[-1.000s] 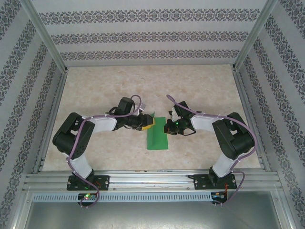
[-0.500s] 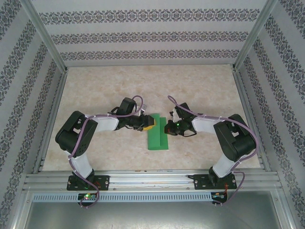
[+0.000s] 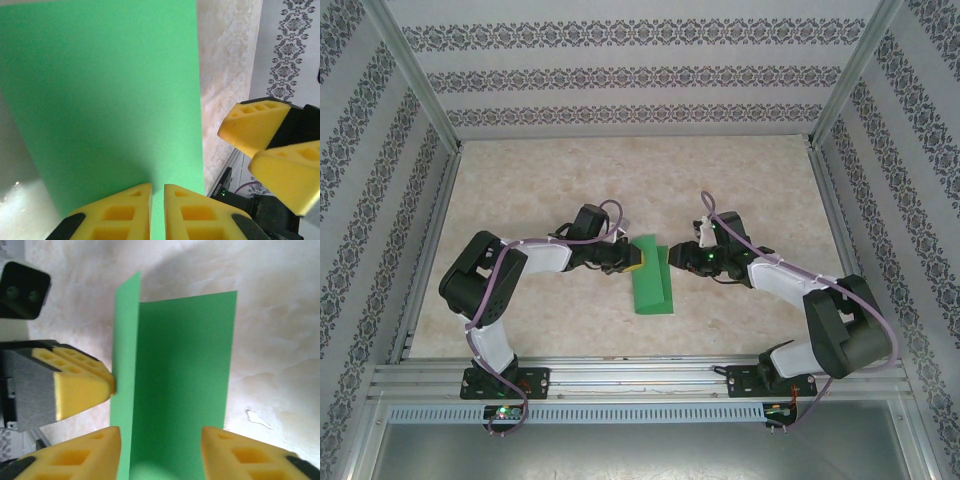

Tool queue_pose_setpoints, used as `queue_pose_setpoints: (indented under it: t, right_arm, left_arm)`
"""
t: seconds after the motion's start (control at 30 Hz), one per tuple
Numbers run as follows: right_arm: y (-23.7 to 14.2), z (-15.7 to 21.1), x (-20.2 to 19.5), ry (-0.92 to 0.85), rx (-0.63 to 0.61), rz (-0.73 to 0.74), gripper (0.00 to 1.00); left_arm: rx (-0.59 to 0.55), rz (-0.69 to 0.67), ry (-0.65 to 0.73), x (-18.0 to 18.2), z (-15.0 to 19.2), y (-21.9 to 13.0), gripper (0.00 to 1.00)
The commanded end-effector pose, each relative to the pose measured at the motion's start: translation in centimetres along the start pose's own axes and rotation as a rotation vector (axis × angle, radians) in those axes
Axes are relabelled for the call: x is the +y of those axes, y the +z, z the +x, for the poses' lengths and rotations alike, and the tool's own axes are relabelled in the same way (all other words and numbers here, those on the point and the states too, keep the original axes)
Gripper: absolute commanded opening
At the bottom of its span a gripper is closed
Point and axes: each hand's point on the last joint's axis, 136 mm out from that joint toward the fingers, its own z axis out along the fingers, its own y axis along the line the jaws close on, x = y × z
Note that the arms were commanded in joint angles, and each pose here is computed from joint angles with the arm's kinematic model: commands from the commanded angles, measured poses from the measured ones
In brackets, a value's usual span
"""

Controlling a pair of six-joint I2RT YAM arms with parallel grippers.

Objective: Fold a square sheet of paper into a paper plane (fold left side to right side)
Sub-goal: First fold in half a square sheet of paper at the center of the table.

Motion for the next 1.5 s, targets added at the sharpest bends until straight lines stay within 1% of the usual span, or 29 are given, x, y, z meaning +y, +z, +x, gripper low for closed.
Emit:
queue_pose_setpoints:
  t: [0.0,0.13,0.23,0.37,0.43,0.5,0.57,0.6,0.7,0.83,1.0,1.13,1.47]
  right_arm:
    - [0.3,0.7,1.8,-0.006,0.047,-0.119,0.52]
    - [1.3,0.7,2.5,0.016,0.082,-0.178,0.53]
    - [2.2,0.9,2.8,0.02,0.11,-0.19,0.52]
    - [3.1,1.2,2.7,0.03,0.138,-0.185,0.48]
    - [3.4,1.4,2.8,0.027,0.146,-0.187,0.44]
    - [3.6,1.5,2.8,0.029,0.151,-0.185,0.36]
    - [3.7,1.6,2.4,0.037,0.153,-0.17,0.25]
    - [3.8,1.7,2.0,0.041,0.153,-0.153,0.16]
    - [4.0,1.8,1.0,0.053,0.154,-0.099,0.0]
    - [4.1,1.7,0.0,0.056,0.145,-0.034,0.0]
    - [4.0,1.6,-1.0,0.052,0.138,0.029,0.0]
    - [4.0,1.7,-1.3,0.052,0.145,0.054,0.0]
    - [4.2,2.2,-1.7,0.046,0.166,0.083,0.0]
  left_arm:
    - [0.022,-0.007,0.026,-0.2,0.3,0.7,0.14]
    - [0.029,-0.007,0.031,-0.3,0.5,0.9,0.13]
    - [0.031,-0.009,0.03,-0.2,0.6,0.9,0.12]
    - [0.035,-0.01,0.032,-0.2,0.7,0.9,0.12]
    - [0.034,-0.011,0.032,-0.2,0.7,0.9,0.12]
    - [0.034,-0.011,0.032,-0.2,0.7,0.9,0.13]
    - [0.026,-0.004,0.043,-0.6,0.5,0.8,0.19]
    - [0.016,-0.003,0.049,-0.7,0.4,0.6,0.21]
    - [-0.02,-0.005,0.082,-1.7,0.1,-0.4,0.28]
    - [-0.061,-0.072,0.117,-1.8,0.1,-2.0,0.38]
    - [-0.064,-0.216,0.118,0.2,1.0,-3.6,0.46]
    - [-0.032,-0.246,0.093,1.5,1.9,-3.2,0.48]
    - [0.022,-0.246,0.07,2.3,2.2,-0.4,0.49]
